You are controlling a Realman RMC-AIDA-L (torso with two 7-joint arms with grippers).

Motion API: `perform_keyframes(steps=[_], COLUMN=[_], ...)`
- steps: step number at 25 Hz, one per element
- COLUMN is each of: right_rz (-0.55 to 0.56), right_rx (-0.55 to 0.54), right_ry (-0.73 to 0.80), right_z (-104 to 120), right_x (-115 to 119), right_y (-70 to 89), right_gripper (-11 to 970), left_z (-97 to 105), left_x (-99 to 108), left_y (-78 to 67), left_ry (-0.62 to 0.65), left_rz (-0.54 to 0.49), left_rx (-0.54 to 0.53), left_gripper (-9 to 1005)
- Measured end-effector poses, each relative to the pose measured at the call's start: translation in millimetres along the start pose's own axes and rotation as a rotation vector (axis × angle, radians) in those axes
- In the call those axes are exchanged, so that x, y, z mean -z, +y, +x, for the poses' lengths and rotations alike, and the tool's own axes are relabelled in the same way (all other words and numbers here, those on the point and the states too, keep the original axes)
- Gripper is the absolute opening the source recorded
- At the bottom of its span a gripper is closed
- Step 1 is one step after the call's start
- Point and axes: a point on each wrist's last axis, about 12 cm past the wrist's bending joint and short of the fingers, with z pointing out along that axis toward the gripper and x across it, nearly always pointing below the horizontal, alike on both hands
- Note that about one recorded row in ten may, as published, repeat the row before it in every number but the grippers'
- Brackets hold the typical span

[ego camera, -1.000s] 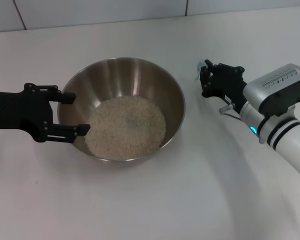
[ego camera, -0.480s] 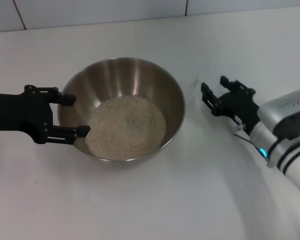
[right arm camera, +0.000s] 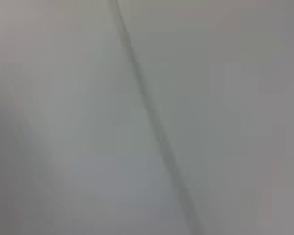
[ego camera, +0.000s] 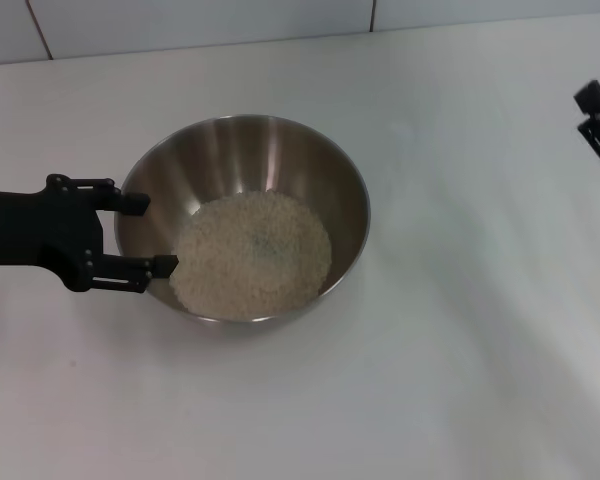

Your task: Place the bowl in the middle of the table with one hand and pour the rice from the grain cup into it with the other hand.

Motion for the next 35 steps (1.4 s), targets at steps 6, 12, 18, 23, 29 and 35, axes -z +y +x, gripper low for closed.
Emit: perform_keyframes(steps=[6,12,18,23,29,35], right_rz=[-0.487,-0.737,-0.749,-0.832,-0.867,-0.859], right_rx=[-0.086,0.115,0.326,0.344,0.395,0.391], right_ry=[0.213,0.593,0.712,0.779,0.817,0.844], right_z=[-38.8,-52.7,-84.8,-69.4,-56.3,-52.2], right_x=[-57.4,-113.3,-149.2,-167.1,-167.1,-163.3], right_y=[-24.5,-8.3,-1.0,22.8,47.9,52.9], right_gripper=[821,830,830,830,830,830], left_z=[-2.2,-4.0,-6.7,-7.0,-7.8,-8.5], left_x=[-1.1,-1.5,-3.8,-5.1,-4.8,-5.4], left_y=[0.8,1.1,1.9,1.8,2.6,2.7], left_ry=[-0.002,-0.009,-0.001,0.005,0.008,0.009], left_rz=[-0.002,-0.001,0.004,0.007,0.008,0.009], left_rx=[-0.01,-0.011,-0.018,-0.019,-0.016,-0.018], left_gripper=[813,813,813,813,813,813])
